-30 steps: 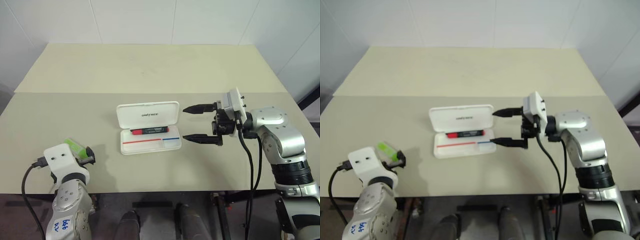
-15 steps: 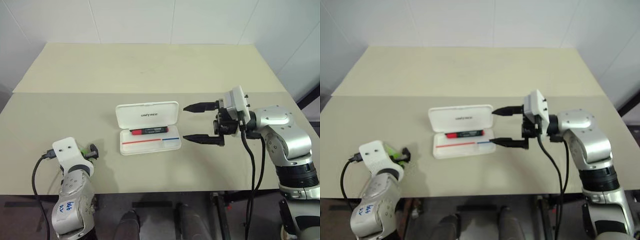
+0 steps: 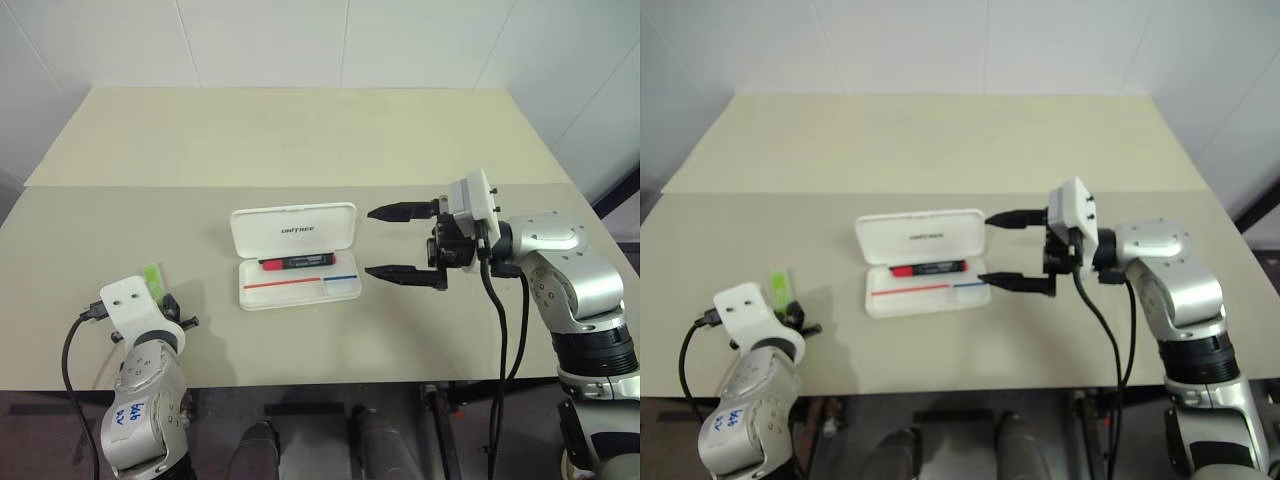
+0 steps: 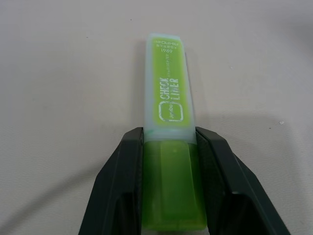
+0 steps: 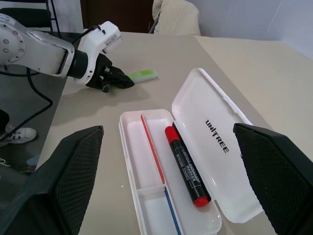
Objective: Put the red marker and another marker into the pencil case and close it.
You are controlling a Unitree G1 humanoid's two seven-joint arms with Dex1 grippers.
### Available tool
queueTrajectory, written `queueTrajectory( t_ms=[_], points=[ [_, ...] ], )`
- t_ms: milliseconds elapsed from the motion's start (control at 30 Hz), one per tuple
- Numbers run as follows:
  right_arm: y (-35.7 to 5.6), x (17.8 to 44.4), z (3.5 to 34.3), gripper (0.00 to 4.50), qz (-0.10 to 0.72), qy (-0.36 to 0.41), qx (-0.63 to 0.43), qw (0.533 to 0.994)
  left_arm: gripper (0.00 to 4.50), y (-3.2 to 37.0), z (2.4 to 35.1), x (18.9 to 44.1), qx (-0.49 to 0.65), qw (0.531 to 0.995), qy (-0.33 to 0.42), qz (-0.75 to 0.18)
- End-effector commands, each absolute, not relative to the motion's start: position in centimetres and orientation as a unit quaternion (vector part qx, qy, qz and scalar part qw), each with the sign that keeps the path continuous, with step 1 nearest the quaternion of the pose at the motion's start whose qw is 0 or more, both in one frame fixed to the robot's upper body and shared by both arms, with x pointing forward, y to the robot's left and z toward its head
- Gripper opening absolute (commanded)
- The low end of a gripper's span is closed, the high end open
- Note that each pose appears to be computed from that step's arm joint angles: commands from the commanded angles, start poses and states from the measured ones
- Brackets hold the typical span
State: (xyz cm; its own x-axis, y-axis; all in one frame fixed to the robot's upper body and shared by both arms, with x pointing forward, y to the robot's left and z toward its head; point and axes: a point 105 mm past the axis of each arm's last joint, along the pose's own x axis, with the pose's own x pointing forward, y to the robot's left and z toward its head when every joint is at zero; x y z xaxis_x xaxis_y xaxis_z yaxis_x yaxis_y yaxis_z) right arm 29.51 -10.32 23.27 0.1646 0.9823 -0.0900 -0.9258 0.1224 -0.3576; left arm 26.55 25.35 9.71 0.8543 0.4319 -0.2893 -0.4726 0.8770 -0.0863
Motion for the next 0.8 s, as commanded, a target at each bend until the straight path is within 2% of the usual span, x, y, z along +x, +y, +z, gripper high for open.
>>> queueTrajectory(
  t_ms=[33,133,267,467,500,667,800],
  points=[
    [-10.6,29.2,24.4,4.5,0.632,-0.114,-0.177,0.746,1.05,26.9,11.1,25.8,-0.062,0.956,0.1,0.27],
    [-10.6,29.3,24.0,4.5,0.628,-0.111,-0.178,0.749,1.05,27.8,13.6,26.0,-0.054,0.957,0.036,0.284],
    [-10.9,29.4,23.4,4.5,0.624,-0.106,-0.174,0.754,1.05,26.9,16.5,27.1,-0.007,0.973,-0.042,0.226],
    [-11.3,29.6,23.0,4.5,0.614,-0.102,-0.172,0.764,1.05,23.8,18.1,27.7,0.045,0.99,-0.102,0.091],
    [-11.6,29.7,22.9,4.5,0.607,-0.1,-0.173,0.769,1.05,22.4,19.2,27.9,0.078,0.988,-0.13,0.031],
    [-13.1,30.1,22.7,4.5,0.58,-0.092,-0.178,0.79,1.05,19.0,20.5,27.5,0.188,0.957,-0.176,-0.134],
    [-14.0,30.2,22.6,4.5,0.564,-0.087,-0.183,0.801,1.05,18.3,20.7,26.8,0.243,0.931,-0.192,-0.192]
  ],
)
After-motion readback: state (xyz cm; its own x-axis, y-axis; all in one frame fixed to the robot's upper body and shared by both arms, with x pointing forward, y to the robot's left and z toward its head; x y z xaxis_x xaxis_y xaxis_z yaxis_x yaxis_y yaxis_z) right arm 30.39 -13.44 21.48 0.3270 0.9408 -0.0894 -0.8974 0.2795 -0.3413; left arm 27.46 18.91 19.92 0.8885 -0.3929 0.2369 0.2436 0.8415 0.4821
